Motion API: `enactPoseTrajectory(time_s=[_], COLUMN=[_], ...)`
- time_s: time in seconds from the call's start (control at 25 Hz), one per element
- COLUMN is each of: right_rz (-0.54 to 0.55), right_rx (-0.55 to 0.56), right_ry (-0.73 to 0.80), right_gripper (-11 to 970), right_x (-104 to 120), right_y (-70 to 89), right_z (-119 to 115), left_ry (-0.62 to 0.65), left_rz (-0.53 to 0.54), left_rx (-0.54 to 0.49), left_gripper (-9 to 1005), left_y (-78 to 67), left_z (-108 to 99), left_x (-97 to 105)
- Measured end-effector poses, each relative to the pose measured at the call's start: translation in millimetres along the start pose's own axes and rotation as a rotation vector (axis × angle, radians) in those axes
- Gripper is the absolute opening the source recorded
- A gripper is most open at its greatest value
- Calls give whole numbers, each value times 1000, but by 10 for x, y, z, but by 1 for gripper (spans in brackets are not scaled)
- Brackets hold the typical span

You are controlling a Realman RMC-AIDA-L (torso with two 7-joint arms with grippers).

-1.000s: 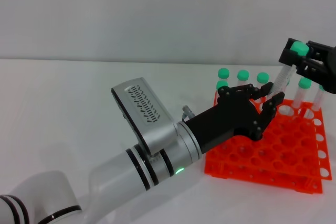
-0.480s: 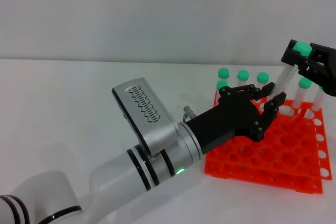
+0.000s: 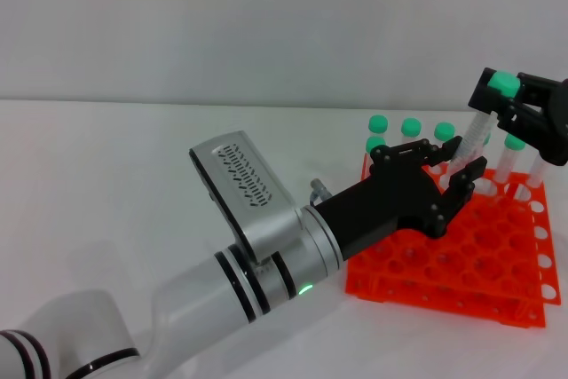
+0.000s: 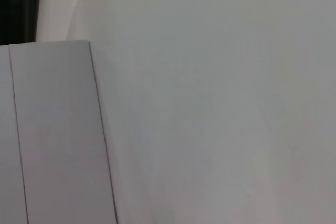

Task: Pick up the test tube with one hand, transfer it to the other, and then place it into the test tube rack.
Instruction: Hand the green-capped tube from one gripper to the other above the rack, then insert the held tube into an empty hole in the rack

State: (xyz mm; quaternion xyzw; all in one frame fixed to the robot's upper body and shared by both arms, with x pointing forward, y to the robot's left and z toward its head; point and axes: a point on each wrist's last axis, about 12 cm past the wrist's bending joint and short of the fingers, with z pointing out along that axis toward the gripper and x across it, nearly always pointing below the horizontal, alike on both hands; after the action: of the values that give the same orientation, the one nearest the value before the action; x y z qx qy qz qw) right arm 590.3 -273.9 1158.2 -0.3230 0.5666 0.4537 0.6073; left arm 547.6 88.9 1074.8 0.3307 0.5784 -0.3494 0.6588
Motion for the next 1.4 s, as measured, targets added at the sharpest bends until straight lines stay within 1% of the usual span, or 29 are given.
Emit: enactPoseTrajectory(time_s=[0.16, 0.24, 0.44, 0.48, 0.6, 0.68, 0.72, 0.76, 0.88, 0.92, 0.96, 1.16, 1.24, 1.4], right_rz=[-2, -3, -15, -23, -36, -35, -34, -40, -84, -94, -107, -138, -151, -157], right_rx=[-6, -6, 14, 22, 60, 83, 93, 110, 161, 169, 179, 206, 212, 224], right_ry=[-6, -10, -26, -34, -48, -43, -41, -42, -59, -61, -61, -23, 8, 53], right_gripper=[256, 256, 257, 257, 257, 258, 258, 258, 258, 258, 259, 259, 260, 260], right_x=[0, -5, -17, -26, -22, 7, 28, 67, 169, 197, 232, 374, 424, 483], right_y=[13, 13, -6, -14, -43, -56, -57, -53, -31, -18, 0, 47, 50, 34], right_z=[19, 24, 36, 36, 20, 32, 47, 79, 192, 232, 286, 437, 469, 519], left_ry=[3, 5, 8, 6, 5, -7, -13, -37, -105, -118, -138, -121, -106, -81], left_rz=[-3, -5, -17, -15, 13, 16, 9, -6, -28, -28, -27, -19, -11, -1], left_rx=[-4, -8, -41, -53, -126, -211, -245, -302, -461, -501, -558, -764, -803, -835], left_gripper=[199, 281, 411, 437, 580, 676, 685, 694, 721, 731, 740, 773, 768, 762], left_y=[-1, -1, 18, 25, 83, 161, 189, 228, 288, 297, 304, 326, 326, 335], left_z=[-17, -32, -100, -123, -250, -399, -471, -584, -987, -1093, -1255, -1840, -1969, -2087], left_x=[12, 22, 55, 63, 105, 131, 145, 150, 181, 191, 202, 309, 336, 367])
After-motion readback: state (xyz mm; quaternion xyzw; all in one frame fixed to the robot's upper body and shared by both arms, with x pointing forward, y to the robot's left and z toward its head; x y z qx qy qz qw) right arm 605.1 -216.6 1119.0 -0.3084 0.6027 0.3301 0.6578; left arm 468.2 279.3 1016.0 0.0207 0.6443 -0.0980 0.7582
